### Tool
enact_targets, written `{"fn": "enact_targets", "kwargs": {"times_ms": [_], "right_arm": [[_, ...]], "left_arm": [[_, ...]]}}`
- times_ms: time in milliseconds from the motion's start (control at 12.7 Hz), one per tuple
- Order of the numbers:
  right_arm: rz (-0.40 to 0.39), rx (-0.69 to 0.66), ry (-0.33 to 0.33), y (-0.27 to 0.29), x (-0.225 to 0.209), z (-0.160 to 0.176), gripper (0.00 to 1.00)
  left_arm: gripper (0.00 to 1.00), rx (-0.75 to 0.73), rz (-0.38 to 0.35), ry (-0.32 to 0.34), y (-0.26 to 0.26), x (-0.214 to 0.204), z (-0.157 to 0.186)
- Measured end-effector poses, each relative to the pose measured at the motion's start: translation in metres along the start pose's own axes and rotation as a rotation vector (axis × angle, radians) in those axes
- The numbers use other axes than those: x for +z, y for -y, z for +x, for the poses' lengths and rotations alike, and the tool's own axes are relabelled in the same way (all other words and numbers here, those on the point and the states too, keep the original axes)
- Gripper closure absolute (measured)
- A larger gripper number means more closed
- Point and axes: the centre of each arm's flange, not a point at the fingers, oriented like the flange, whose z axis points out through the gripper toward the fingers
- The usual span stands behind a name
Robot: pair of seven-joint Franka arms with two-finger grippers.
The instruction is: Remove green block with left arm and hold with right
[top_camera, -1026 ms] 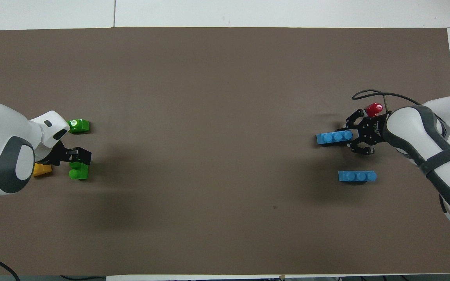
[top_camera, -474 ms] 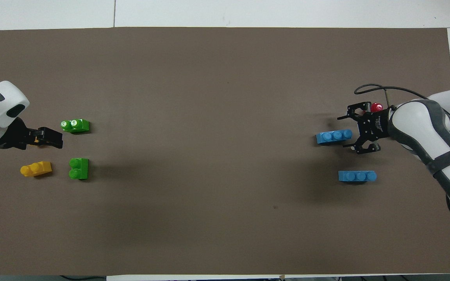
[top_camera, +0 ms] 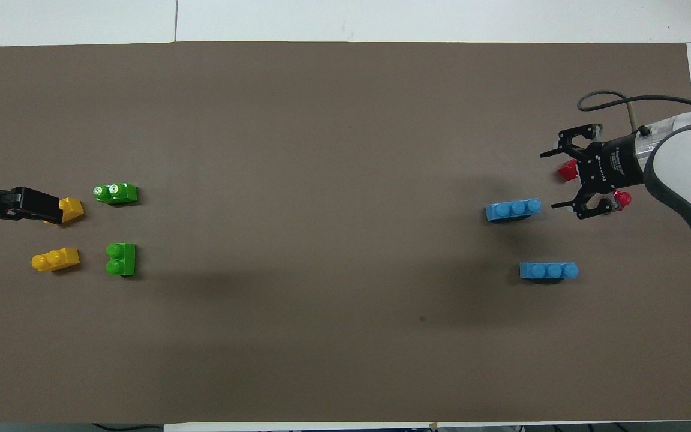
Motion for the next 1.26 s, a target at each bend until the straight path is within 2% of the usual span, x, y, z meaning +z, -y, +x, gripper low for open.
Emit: {"fn": "enact_targets", "kwargs": {"times_ms": [237,395,632,868,1105,1263], "right_arm": [[0.023,-0.072,-0.043,0.016,-0.037,-0.016,0.0],[0.007,-0.207,-0.127,0.023,-0.053,-0.027,0.01],[-0.064,-0.475,-0.216,0.024,-0.068,-0.052,0.0],[-0.191,-0.854,-0.316,0.01,-0.095,-0.084,0.0],[-0.27,-1.157,-0.324,-0.01,-0.126,-0.111,0.0],[-0.302,-1.261,-0.304,-0.022,-0.14,-0.115,0.0]], "left_arm": [[0.0,-0.014,-0.005,-0.002,-0.007,0.0,0.006],[0.0,-0.015,-0.007,-0.007,-0.007,-0.002,0.014],[0.0,-0.014,-0.015,0.015,-0.005,-0.003,0.037],[0.0,0.003,-0.015,0.022,-0.014,-0.001,0.045],[0.0,0.015,-0.013,0.019,-0.022,-0.006,0.043],[0.0,0.016,-0.011,0.015,-0.024,-0.014,0.035]]}}
